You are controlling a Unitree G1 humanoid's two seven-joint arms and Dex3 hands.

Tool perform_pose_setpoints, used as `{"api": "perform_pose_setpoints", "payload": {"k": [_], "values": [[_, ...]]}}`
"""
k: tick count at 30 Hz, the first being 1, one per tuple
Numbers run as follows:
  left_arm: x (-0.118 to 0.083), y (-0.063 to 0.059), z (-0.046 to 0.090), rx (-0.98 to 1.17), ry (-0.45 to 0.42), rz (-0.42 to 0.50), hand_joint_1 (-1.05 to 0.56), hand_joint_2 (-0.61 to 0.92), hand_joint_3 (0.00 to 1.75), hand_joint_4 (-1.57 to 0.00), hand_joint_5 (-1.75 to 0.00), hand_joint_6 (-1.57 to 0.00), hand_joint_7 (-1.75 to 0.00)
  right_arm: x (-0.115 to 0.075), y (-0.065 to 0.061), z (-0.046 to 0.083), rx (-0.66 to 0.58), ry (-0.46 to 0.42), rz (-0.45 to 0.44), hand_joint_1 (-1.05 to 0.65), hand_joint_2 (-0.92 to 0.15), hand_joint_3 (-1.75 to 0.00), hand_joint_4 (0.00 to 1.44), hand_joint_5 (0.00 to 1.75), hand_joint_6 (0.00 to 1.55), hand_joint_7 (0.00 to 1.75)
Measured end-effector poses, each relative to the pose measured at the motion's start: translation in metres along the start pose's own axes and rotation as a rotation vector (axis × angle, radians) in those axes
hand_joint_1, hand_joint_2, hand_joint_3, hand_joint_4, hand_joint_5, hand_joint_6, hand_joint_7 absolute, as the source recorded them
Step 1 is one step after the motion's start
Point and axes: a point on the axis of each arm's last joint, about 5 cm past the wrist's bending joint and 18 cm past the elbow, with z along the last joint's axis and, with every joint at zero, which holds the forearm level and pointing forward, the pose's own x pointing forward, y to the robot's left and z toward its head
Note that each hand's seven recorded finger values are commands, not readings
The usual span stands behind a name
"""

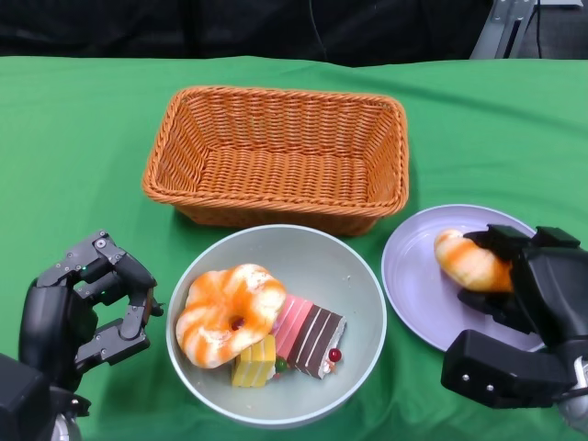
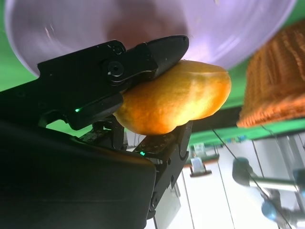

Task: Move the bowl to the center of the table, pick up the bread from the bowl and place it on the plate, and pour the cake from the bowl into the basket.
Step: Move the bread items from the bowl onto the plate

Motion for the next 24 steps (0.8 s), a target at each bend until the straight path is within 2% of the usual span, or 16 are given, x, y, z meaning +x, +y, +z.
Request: {"api": "perform_pose_setpoints", "payload": {"k": [1, 2, 4, 5, 6, 7, 10, 15, 19, 24], "values": [[0.000, 0.000, 0.000, 0.000, 0.000, 0.001, -0.01, 0.52, 1.14, -0.81, -1.62, -0.79, -1.48, 0.000, 0.001, 0.000, -0.011, 0.002, 0.018, -0.32, -0.89, 0.00, 0.75, 1.06, 0.97, 0.15], [0.000, 0.000, 0.000, 0.000, 0.000, 0.000, 0.00, 0.52, 1.15, -0.81, -1.62, -0.79, -1.48, 0.000, 0.000, 0.002, -0.023, 0.004, 0.033, -0.39, -0.90, 0.00, 0.73, 0.84, 0.90, 0.07], [0.000, 0.000, 0.000, 0.000, -0.001, 0.000, 0.00, 0.53, 1.16, -0.81, -1.62, -0.79, -1.48, 0.004, -0.002, 0.005, -0.056, 0.010, 0.052, -0.50, -0.92, -0.01, 0.72, 0.37, 0.74, 0.02], [0.000, 0.000, 0.000, 0.000, -0.001, -0.001, 0.00, 0.53, 1.16, -0.81, -1.62, -0.78, -1.48, 0.005, -0.004, 0.008, -0.069, 0.016, 0.059, -0.56, -0.92, -0.04, 0.64, 0.19, 0.62, 0.01], [0.000, 0.000, 0.000, 0.000, -0.001, -0.001, 0.00, 0.53, 1.16, -0.81, -1.62, -0.78, -1.48, 0.005, -0.006, 0.010, -0.076, 0.023, 0.068, -0.59, -0.92, -0.05, 0.62, 0.13, 0.57, 0.00], [0.000, 0.000, 0.000, 0.000, -0.001, -0.001, 0.01, 0.53, 1.16, -0.80, -1.62, -0.78, -1.48, 0.004, -0.007, 0.013, -0.082, 0.031, 0.081, -0.65, -0.92, -0.08, 0.52, 0.05, 0.46, 0.00], [0.000, 0.000, 0.000, -0.001, 0.000, -0.003, 0.02, 0.53, 1.16, -0.80, -1.64, -0.77, -1.49, -0.001, -0.011, 0.021, -0.087, 0.040, 0.112, -0.74, -0.92, -0.12, 0.36, 0.01, 0.31, 0.00], [-0.001, 0.000, -0.003, -0.001, 0.012, -0.005, 0.00, 0.52, 1.16, -0.80, -1.63, -0.77, -1.50, -0.005, -0.019, 0.034, -0.076, 0.023, 0.139, -0.84, -0.92, -0.22, 0.12, 0.00, 0.23, 0.00], [-0.001, 0.000, -0.003, 0.004, 0.010, -0.006, -0.01, 0.52, 1.15, -0.80, -1.63, -0.77, -1.50, -0.006, -0.023, 0.040, -0.059, 0.016, 0.154, -0.89, -0.92, -0.22, 0.02, 0.00, 0.22, 0.00], [-0.001, 0.000, -0.003, 0.004, 0.006, -0.006, 0.00, 0.53, 1.15, -0.81, -1.63, -0.78, -1.49, -0.008, -0.027, 0.044, -0.030, 0.003, 0.149, -0.97, -0.92, -0.24, 0.00, 0.00, 0.17, 0.00]]}}
